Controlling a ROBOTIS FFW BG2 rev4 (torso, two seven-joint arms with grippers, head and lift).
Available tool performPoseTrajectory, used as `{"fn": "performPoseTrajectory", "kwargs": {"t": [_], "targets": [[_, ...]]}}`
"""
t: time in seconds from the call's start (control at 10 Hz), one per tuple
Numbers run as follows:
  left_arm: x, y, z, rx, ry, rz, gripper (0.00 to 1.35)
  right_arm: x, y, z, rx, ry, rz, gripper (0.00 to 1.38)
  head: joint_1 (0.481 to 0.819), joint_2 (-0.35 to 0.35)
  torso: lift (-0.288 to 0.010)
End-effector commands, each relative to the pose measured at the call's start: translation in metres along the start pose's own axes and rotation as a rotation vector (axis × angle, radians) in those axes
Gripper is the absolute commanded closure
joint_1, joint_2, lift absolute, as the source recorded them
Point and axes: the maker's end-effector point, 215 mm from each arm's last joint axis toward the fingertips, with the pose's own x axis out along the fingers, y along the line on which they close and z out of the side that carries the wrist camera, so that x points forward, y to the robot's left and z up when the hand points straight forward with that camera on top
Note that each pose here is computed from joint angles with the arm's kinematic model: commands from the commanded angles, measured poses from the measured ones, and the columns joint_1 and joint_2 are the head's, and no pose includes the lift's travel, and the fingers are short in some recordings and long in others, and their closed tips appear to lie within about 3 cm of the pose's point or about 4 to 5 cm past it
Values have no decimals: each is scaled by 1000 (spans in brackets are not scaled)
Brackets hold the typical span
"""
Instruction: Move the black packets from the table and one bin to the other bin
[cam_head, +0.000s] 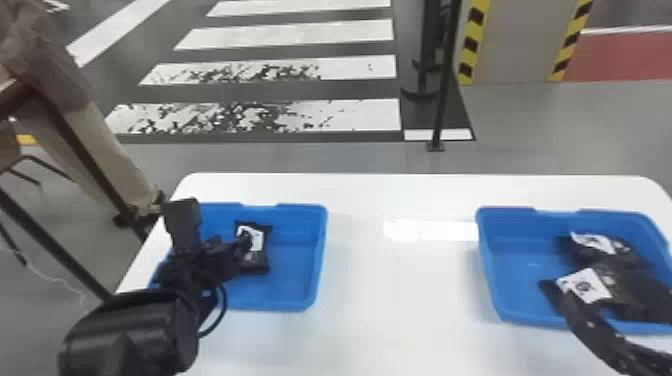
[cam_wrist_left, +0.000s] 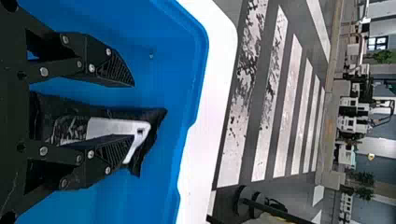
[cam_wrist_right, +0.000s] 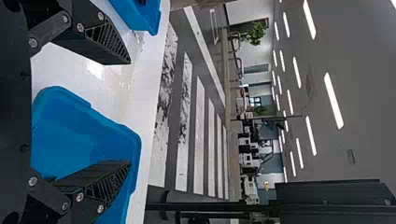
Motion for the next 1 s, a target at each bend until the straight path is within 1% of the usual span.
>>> {"fn": "performPoseTrajectory", "kwargs": {"t": [0.0, 0.1, 0.3, 0.5, 0.6, 0.7, 0.9], "targets": [[-25, -6, 12, -3, -26, -11, 42, -1, -1, -4, 3, 10, -3, 282, 695, 115, -110], [-36, -7, 12, -13, -34, -16, 70, 0, -1, -3, 3, 11, -2, 283, 695, 109, -110], [-58, -21, -1, -9, -10, -61, 67, -1, -1, -6, 7, 22, -2, 283, 695, 102, -110], [-61, -40, -19, 4, 38, -105, 71, 1, -3, -8, 8, 27, -2, 282, 695, 78, -110], [-59, -41, -22, 15, 50, -100, 75, 2, -3, -9, 9, 30, -2, 282, 695, 61, -110], [-49, -41, -28, 27, 65, -97, 76, 3, -3, -11, 15, 33, -1, 282, 695, 55, -110], [-18, -31, -38, 62, 77, -75, 76, 3, -3, -12, 15, 35, -1, 283, 695, 53, -110]]}}
